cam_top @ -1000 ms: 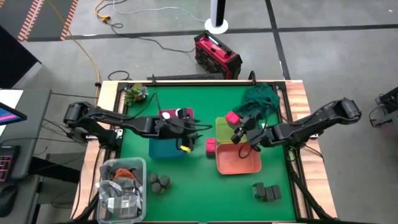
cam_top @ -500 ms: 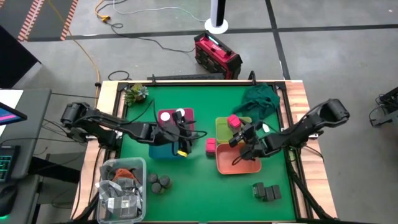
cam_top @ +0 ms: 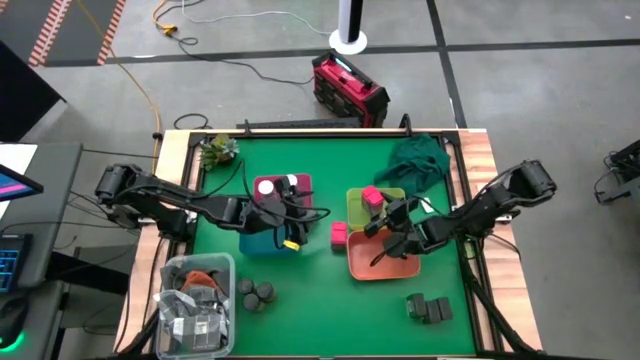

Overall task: Sort spices by type
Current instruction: Put the left red seasoning can into the yellow bin

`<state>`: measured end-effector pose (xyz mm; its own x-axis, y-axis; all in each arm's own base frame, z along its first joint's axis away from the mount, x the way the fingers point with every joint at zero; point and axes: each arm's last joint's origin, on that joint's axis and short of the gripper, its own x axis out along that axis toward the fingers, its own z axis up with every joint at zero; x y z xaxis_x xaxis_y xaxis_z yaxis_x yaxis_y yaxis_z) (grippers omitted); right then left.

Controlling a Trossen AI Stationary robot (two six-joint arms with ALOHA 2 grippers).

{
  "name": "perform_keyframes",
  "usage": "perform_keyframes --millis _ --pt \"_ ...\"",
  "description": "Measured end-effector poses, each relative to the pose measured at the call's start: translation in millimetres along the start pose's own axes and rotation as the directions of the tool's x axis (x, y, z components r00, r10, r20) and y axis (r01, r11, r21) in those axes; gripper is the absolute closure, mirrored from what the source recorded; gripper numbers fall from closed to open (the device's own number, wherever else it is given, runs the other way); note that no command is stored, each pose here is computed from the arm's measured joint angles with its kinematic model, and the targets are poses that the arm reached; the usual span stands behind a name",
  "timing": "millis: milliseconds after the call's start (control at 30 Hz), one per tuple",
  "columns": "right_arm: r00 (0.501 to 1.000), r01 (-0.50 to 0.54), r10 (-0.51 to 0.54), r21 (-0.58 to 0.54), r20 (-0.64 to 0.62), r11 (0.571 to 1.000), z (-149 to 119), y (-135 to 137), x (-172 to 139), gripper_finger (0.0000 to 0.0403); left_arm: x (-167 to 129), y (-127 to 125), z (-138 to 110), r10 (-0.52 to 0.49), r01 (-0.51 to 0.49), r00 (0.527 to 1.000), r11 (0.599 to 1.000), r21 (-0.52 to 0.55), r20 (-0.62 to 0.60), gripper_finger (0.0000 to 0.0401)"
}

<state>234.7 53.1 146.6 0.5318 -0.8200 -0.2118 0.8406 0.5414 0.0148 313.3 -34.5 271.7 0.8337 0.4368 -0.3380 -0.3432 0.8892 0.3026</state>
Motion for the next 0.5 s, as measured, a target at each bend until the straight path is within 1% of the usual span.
perform_keyframes --millis 67,233,500 --pt "1.000 0.003 -0.003 0.004 0.003 1.000 -4.8 3.4 3.6 0.0132 0.0 0.0 0.2 0.000 0.000 1.000 1.000 0.003 0.002 0.0118" --pt "0.999 -0.040 0.038 -0.060 -0.028 0.997 -15.8 10.7 8.8 0.0129 0.0 -0.1 -0.7 -0.001 0.001 1.000 1.000 0.016 -0.006 0.0118" --pt "0.995 -0.092 0.088 -0.107 -0.042 0.990 -6.5 11.3 6.3 0.0125 0.0 -0.2 -2.3 -0.002 0.003 1.000 0.999 0.040 -0.021 0.0118"
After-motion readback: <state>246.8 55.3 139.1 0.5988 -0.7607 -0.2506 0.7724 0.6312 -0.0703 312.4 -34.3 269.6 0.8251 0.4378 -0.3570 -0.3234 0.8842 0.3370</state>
